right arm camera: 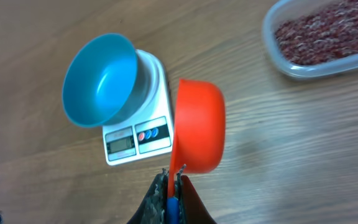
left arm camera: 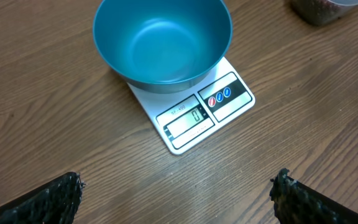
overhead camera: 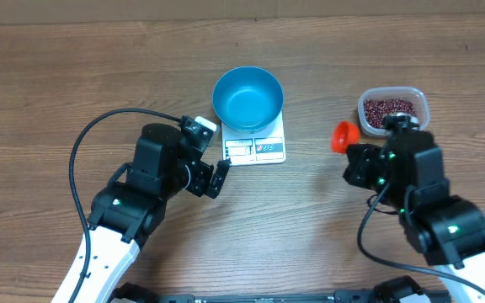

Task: Scoop item into bowl and weigh 150g on scale
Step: 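Move the red scoop with the right gripper over the bean tub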

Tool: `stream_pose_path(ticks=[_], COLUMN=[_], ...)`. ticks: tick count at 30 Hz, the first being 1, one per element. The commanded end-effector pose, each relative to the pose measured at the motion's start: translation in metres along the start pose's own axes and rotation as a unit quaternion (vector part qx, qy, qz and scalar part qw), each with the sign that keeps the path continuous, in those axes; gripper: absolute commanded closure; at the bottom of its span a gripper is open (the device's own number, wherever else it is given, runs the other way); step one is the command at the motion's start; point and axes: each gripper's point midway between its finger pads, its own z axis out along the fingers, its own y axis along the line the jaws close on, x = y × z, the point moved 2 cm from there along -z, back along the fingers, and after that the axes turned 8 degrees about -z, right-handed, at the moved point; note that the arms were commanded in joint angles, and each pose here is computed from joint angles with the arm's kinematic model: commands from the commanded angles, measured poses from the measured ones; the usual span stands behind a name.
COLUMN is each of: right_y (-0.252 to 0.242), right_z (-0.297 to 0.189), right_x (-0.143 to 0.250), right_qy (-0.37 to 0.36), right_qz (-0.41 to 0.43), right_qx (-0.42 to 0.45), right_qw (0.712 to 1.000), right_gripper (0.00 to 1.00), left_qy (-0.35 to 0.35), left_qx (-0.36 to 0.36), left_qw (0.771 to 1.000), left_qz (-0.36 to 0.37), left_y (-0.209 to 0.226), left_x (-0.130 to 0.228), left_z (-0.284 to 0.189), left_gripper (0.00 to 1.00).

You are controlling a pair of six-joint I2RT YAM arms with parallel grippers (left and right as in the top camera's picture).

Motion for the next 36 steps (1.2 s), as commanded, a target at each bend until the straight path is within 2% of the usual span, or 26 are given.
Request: stream_pose_path(ticks=[1, 8, 17, 27, 36], right_y=[-0.007, -0.042, -0.101, -0.112, -0.125], right_z=[-0.019, -0.015, 0.039, 0.084, 0.109], right_x=[-0.027, -0.059, -0.084, -0.097, -0.103], right_qy=[-0.011, 0.048, 0.083, 0.096, 0.096], right_qz=[-0.002, -0.034, -0.018, -0.147, -0.161], right_qx=[0.021, 0.088, 0.162, 0.152, 0.17], right_qw=[1.0, 0.994, 0.983, 0.973, 0.967], right_gripper=[0.96, 0.96, 0.96, 0.96, 0.96], left_qy=[-0.007, -0.007, -0.007, -0.007, -0.007], left_qx=[0.006, 0.006, 0.006, 0.006, 0.006], left_qw=[1.0, 1.0, 1.0, 1.0, 1.0], left_qz=[0.009, 0.009, 0.009, 0.009, 0.009], left_y=[-0.002, -0.002, -0.002, -0.002, -0.002], left_x=[-0.001, -0.001, -0.001, -0.001, -0.001], left_z=[-0.004, -0.004, -0.004, -0.004, -0.004], left_gripper=[0.0, 0.0, 0.0, 0.0, 0.0])
